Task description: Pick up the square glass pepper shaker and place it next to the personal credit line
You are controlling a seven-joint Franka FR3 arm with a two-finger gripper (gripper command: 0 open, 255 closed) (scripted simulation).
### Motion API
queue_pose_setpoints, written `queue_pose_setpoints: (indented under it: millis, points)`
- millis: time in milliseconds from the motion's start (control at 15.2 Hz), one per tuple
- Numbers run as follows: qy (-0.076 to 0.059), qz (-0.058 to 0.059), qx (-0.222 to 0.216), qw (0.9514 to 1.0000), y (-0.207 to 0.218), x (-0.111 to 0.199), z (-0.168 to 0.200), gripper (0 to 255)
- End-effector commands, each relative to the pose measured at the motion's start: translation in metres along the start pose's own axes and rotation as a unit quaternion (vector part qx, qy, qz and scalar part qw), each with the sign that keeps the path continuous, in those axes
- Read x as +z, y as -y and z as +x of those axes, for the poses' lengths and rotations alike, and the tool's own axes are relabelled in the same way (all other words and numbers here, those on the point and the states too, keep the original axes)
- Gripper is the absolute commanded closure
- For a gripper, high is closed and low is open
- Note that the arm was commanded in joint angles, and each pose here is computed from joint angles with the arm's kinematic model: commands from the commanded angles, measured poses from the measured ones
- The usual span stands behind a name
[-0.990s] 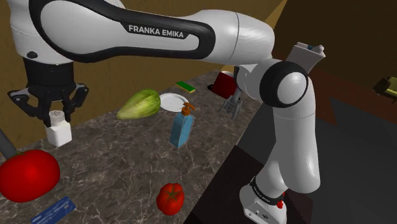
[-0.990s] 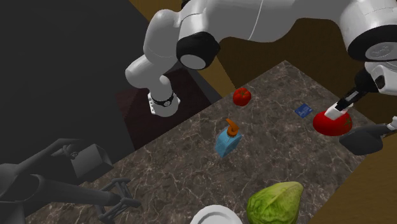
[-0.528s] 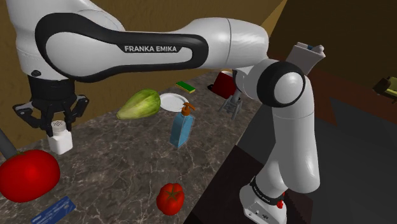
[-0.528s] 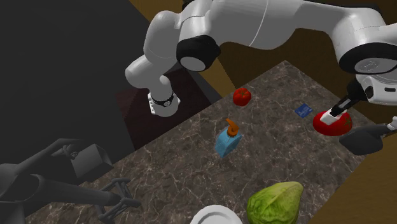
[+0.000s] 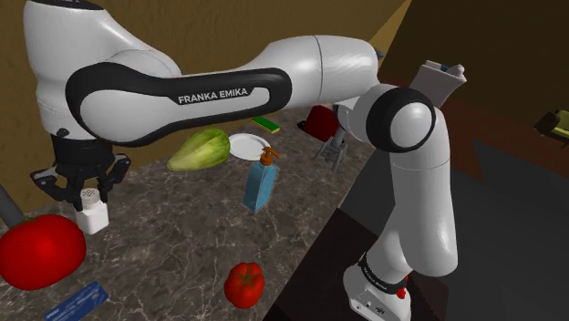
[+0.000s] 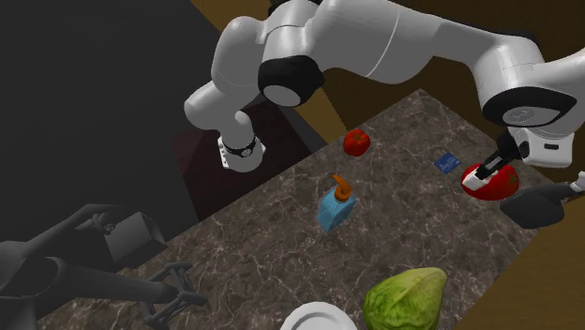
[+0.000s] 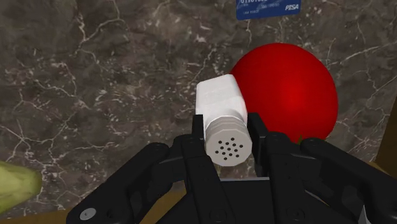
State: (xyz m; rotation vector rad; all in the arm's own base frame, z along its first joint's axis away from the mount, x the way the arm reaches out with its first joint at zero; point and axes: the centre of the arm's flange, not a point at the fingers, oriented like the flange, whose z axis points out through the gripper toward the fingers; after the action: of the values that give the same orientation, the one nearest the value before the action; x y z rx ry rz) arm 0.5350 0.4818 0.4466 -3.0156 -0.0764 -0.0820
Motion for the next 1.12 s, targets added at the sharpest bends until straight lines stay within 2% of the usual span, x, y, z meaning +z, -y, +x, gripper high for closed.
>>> queue_pose_setpoints:
  millis: [0,726,1056]
  points:
    - [0.0,0.0,0.0,1.0,-0.001,0.011,-0.001,255]
    - [0.0,0.0,0.0,1.0,-0.008,0.069,-0.004,255]
    - [0.0,0.0,0.0,1.0,-0.008,0.071,-0.004,255]
